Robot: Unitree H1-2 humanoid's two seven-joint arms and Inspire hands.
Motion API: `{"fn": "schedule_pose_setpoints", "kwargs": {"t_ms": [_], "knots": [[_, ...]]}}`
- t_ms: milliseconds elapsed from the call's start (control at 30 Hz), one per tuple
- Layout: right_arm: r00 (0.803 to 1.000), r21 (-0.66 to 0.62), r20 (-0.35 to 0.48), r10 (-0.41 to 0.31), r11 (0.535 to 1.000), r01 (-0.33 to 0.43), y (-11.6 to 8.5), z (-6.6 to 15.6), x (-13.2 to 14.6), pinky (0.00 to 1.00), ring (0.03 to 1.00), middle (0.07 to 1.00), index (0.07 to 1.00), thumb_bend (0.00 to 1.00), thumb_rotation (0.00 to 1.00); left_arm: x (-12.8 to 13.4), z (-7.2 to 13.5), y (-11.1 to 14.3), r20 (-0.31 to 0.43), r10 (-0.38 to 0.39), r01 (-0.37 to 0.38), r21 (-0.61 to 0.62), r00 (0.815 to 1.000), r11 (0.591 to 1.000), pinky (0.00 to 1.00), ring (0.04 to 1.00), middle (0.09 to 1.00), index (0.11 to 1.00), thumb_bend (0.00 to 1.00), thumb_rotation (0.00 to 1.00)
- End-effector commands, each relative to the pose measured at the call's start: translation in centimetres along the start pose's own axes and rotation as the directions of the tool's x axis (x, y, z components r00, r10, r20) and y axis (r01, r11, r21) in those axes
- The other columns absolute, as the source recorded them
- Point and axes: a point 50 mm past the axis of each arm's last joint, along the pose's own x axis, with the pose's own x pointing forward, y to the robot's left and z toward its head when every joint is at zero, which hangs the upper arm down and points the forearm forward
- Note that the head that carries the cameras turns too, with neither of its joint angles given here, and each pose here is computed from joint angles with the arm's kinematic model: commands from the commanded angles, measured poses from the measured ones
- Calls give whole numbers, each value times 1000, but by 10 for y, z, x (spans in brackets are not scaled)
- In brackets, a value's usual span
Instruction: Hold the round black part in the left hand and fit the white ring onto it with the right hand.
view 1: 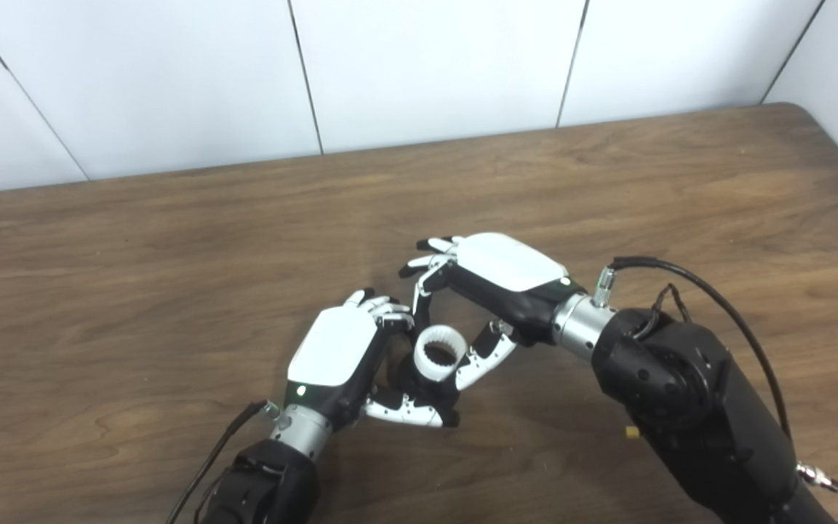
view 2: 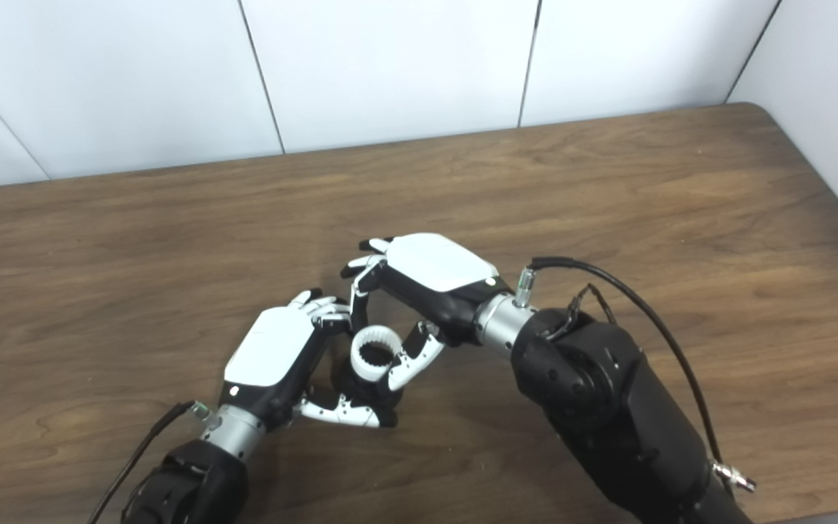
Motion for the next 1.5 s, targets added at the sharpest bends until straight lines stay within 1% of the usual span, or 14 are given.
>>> {"fn": "schedule_pose_setpoints", "kwargs": {"t_ms": [0,233,433,667,1300,1467], "knots": [[997,-34,47,-55,998,56,-9,7,3,1000,971,866,483,524,132,-1,2,3,10,1,-2,15,1000,1000,951,855,765,484,522,54],[997,-29,54,-60,998,62,-7,8,6,1000,971,860,483,524,132,-1,3,5,8,6,-6,17,1000,1000,947,853,764,483,523,54],[998,-35,51,-41,998,43,-3,10,8,1000,973,867,483,524,133,-2,3,7,1,0,0,23,1000,1000,947,853,765,484,523,54],[997,-31,59,-50,998,52,1,10,11,1000,962,861,483,524,133,-2,3,7,6,-1,1,22,1000,1000,949,854,766,484,523,53],[998,-30,43,-36,999,37,3,6,9,1000,967,865,483,524,133,0,3,10,7,-1,1,28,1000,1000,953,854,763,484,523,54],[998,-21,43,-53,998,54,-1,5,7,1000,966,860,482,524,132,0,2,9,7,-1,1,25,1000,1000,949,851,761,484,523,53]]}}
